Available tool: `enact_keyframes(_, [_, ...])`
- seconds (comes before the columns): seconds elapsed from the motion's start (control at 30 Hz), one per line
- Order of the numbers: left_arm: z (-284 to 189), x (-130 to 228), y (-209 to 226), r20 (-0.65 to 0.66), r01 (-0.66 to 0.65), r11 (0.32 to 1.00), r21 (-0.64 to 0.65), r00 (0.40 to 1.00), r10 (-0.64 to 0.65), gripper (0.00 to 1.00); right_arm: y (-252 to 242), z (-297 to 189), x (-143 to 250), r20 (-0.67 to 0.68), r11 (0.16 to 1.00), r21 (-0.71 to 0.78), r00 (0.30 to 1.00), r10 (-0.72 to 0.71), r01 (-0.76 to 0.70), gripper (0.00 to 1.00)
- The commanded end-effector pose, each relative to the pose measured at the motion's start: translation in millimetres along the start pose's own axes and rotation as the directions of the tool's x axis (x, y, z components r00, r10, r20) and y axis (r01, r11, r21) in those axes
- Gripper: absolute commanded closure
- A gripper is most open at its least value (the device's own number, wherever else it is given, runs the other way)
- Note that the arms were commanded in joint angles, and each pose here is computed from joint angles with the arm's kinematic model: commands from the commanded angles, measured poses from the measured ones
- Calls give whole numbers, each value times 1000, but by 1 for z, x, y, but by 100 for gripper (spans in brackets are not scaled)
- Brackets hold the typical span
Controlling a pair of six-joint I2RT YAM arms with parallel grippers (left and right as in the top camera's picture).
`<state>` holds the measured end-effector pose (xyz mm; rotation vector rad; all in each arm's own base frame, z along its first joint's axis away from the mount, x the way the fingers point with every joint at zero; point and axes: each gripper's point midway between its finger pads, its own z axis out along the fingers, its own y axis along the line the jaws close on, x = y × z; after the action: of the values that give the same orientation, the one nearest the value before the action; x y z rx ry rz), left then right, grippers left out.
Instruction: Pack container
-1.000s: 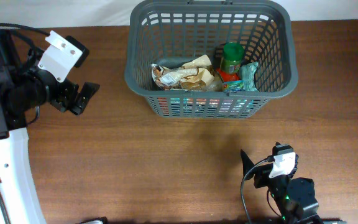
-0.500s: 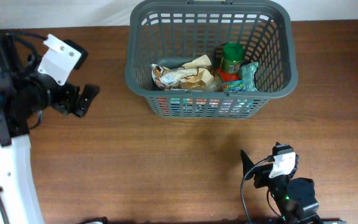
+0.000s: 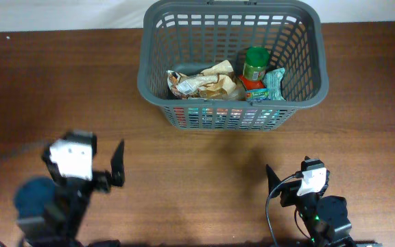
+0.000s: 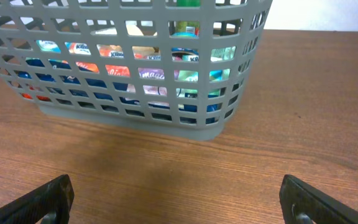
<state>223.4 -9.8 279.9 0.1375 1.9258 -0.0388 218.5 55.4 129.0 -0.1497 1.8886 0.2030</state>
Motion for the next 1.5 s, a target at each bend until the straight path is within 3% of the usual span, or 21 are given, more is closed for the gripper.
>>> enact_keyframes(0.0, [1, 44, 14, -7, 114, 988, -108, 993, -115, 1, -1, 0, 1, 3, 1000, 7, 1000, -9, 9, 1])
enact_keyframes(0.33, [41, 126, 6, 52, 245, 967, -71, 969, -242, 1, -1, 0, 1, 3, 1000, 7, 1000, -9, 9, 1])
enact_keyframes(0.5, [56, 132, -1, 99, 234, 972, -15, 968, -232, 1, -1, 0, 1, 3, 1000, 7, 1000, -9, 9, 1])
enact_keyframes(1.47, [56, 132, 3, 104, 232, 972, -40, 968, -226, 1, -1, 0, 1, 3, 1000, 7, 1000, -9, 9, 1])
